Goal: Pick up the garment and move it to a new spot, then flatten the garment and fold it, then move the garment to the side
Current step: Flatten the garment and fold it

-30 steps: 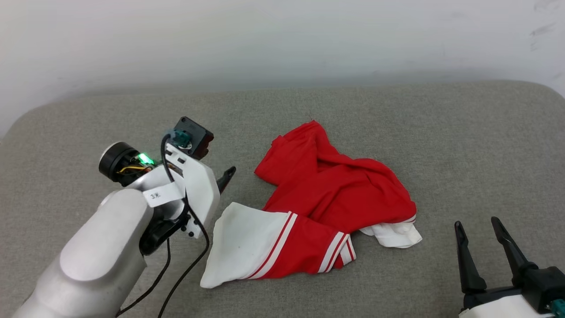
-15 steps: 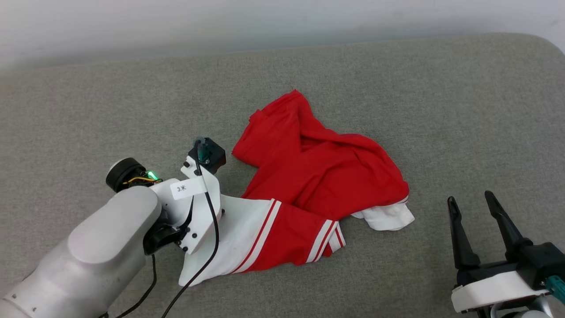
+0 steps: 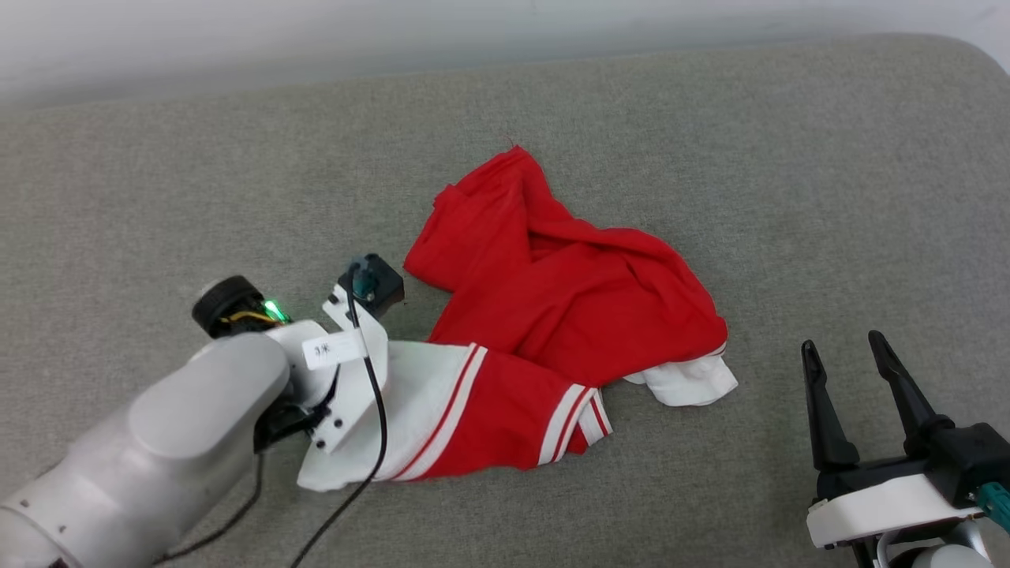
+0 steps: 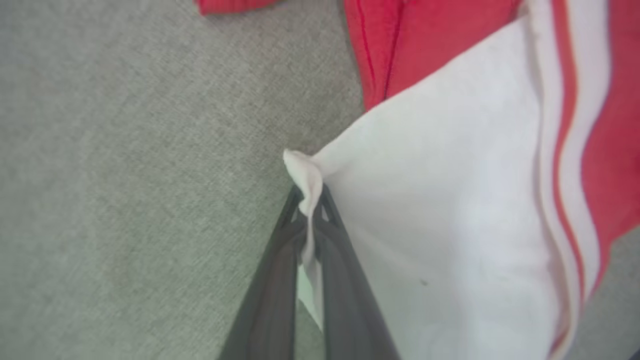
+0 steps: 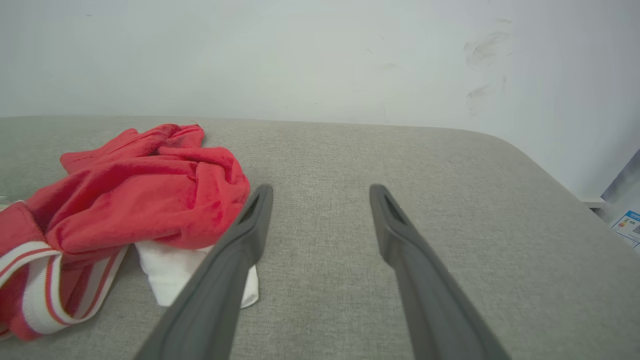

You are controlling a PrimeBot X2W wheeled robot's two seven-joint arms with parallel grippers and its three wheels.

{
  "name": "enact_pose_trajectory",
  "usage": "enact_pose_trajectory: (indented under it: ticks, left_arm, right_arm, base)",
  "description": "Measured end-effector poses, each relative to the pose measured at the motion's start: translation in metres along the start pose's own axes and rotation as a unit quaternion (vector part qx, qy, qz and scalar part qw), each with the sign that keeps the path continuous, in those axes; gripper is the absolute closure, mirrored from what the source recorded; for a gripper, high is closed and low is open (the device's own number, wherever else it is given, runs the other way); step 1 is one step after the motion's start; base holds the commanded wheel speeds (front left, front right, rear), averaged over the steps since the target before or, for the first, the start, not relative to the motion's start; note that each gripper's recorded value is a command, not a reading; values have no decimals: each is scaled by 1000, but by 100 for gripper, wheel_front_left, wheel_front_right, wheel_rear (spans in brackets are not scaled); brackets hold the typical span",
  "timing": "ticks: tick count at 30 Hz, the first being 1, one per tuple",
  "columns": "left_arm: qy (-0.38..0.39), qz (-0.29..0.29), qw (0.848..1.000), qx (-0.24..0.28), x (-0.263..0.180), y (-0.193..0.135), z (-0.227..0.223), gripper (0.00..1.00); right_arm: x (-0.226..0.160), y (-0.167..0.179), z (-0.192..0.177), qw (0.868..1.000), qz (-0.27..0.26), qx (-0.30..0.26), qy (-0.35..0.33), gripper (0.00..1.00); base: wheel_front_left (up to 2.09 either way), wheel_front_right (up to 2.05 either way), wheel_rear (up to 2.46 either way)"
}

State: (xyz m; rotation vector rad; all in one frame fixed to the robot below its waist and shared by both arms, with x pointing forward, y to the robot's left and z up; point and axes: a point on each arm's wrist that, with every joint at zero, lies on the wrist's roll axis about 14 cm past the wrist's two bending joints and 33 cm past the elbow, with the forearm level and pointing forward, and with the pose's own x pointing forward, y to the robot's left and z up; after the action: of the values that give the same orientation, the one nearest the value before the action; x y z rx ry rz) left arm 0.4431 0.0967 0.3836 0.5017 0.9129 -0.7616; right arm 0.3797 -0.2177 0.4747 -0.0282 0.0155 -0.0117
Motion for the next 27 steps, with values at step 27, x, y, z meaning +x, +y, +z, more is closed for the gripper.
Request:
enact_pose_trajectory:
  ticks: [27]
  left_arm:
    - [-227, 210, 950, -40, -113, 45, -29, 100]
  right_arm:
    - [-15, 29, 21, 998, 45, 8, -31, 0]
  base:
    - [0, 0, 0]
